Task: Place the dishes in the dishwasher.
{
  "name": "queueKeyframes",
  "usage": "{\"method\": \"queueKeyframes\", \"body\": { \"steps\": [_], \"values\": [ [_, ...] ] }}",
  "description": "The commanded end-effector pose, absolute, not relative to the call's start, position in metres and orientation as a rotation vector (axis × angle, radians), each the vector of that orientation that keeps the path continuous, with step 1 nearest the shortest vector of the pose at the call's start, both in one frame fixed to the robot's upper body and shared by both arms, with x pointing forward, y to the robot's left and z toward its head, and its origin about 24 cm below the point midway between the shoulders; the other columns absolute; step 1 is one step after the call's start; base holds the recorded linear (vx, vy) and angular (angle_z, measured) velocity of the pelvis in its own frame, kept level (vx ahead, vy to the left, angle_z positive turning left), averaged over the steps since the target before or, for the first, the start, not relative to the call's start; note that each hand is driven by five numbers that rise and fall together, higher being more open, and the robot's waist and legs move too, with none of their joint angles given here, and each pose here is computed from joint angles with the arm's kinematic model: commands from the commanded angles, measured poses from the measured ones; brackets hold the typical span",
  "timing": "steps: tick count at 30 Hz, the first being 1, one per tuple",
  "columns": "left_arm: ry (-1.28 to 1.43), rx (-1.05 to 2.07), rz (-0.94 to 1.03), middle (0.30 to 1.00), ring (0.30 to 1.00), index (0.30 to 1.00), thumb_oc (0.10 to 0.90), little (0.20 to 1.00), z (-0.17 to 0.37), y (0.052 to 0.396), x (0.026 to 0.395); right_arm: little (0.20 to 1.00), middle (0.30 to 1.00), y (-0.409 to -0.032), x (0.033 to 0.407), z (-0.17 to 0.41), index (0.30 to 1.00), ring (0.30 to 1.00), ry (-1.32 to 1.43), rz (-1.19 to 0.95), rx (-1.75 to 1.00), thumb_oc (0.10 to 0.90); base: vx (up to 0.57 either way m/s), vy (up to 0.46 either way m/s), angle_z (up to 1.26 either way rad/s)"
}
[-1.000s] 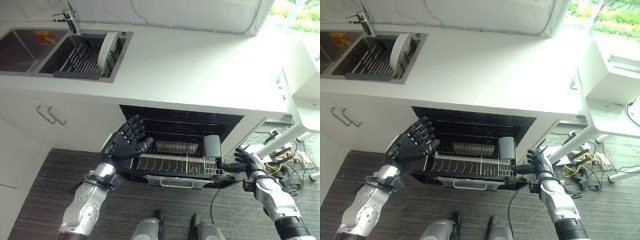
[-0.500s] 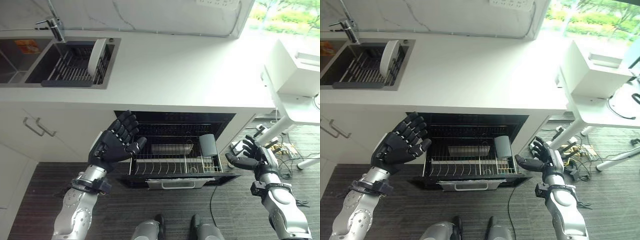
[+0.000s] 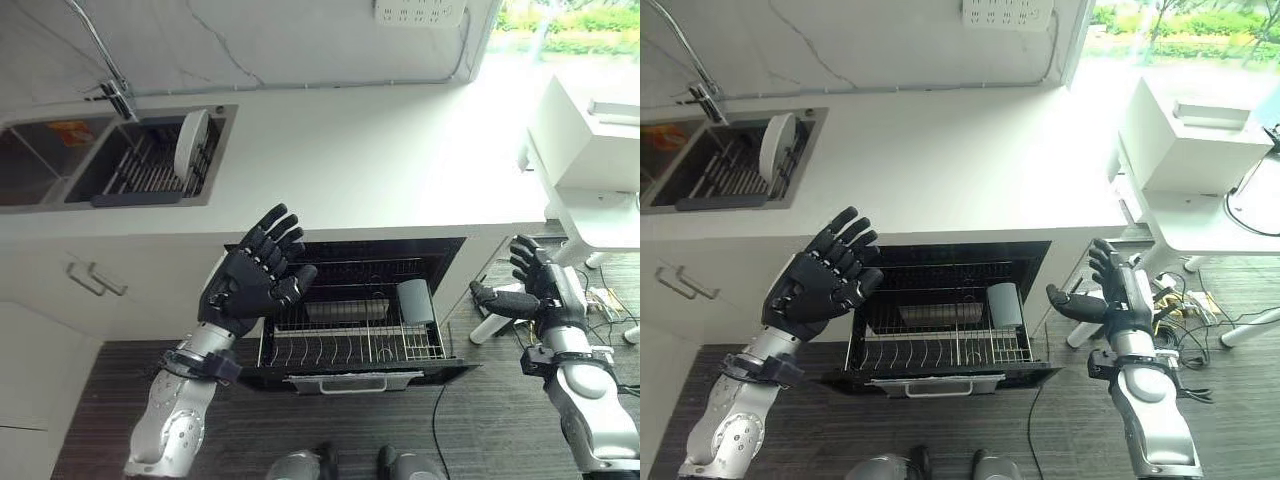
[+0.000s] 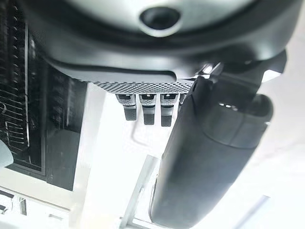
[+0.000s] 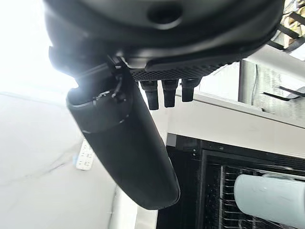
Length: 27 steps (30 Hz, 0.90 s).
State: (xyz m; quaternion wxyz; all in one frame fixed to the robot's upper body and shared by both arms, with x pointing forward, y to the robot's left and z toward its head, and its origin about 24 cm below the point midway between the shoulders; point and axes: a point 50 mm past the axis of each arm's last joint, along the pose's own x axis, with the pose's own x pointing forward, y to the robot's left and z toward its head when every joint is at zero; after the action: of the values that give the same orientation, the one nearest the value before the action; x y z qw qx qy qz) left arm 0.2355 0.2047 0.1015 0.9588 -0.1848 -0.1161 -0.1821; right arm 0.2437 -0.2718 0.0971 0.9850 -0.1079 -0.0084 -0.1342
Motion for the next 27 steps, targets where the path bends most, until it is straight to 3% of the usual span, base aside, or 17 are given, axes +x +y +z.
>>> {"method": "queueKeyframes", "body": {
  "steps": [1, 9, 16, 21, 27],
  "values": [
    [-0.552, -0.408, -0.387, 0.9, 0.9, 0.9, 0.8, 0.9, 0.15, 0.209, 0.229, 0.9, 0.9, -0.274, 0.25, 0.174, 0.9, 0.9, -0.383, -0.254, -0.337, 0.8, 0.08, 0.675, -0.68],
    [-0.6, -0.421, -0.362, 0.9, 0.9, 0.9, 0.8, 0.9, 0.148, 0.219, 0.224, 0.9, 0.9, -0.269, 0.254, 0.197, 0.9, 0.9, -0.459, -0.248, -0.344, 0.8, 0.04, 0.599, -0.75],
    [-0.567, -0.378, -0.466, 0.9, 0.9, 0.9, 0.8, 0.9, 0.158, 0.216, 0.233, 0.9, 0.9, -0.277, 0.239, 0.18, 0.9, 0.9, -0.436, -0.331, -0.267, 0.8, -0.02, 0.558, 0.22],
    [-0.544, -0.342, -0.429, 0.9, 0.9, 0.9, 0.8, 0.9, 0.161, 0.224, 0.228, 0.9, 0.9, -0.251, 0.253, 0.169, 0.9, 0.9, -0.398, -0.242, -0.254, 0.8, -0.03, 0.389, -0.71],
    [-0.547, -0.328, -0.503, 0.9, 0.9, 0.9, 0.8, 0.9, 0.16, 0.202, 0.238, 0.9, 0.9, -0.277, 0.24, 0.172, 0.9, 0.9, -0.395, -0.286, -0.294, 0.8, 0.05, 0.171, 0.32]
  ]
}}
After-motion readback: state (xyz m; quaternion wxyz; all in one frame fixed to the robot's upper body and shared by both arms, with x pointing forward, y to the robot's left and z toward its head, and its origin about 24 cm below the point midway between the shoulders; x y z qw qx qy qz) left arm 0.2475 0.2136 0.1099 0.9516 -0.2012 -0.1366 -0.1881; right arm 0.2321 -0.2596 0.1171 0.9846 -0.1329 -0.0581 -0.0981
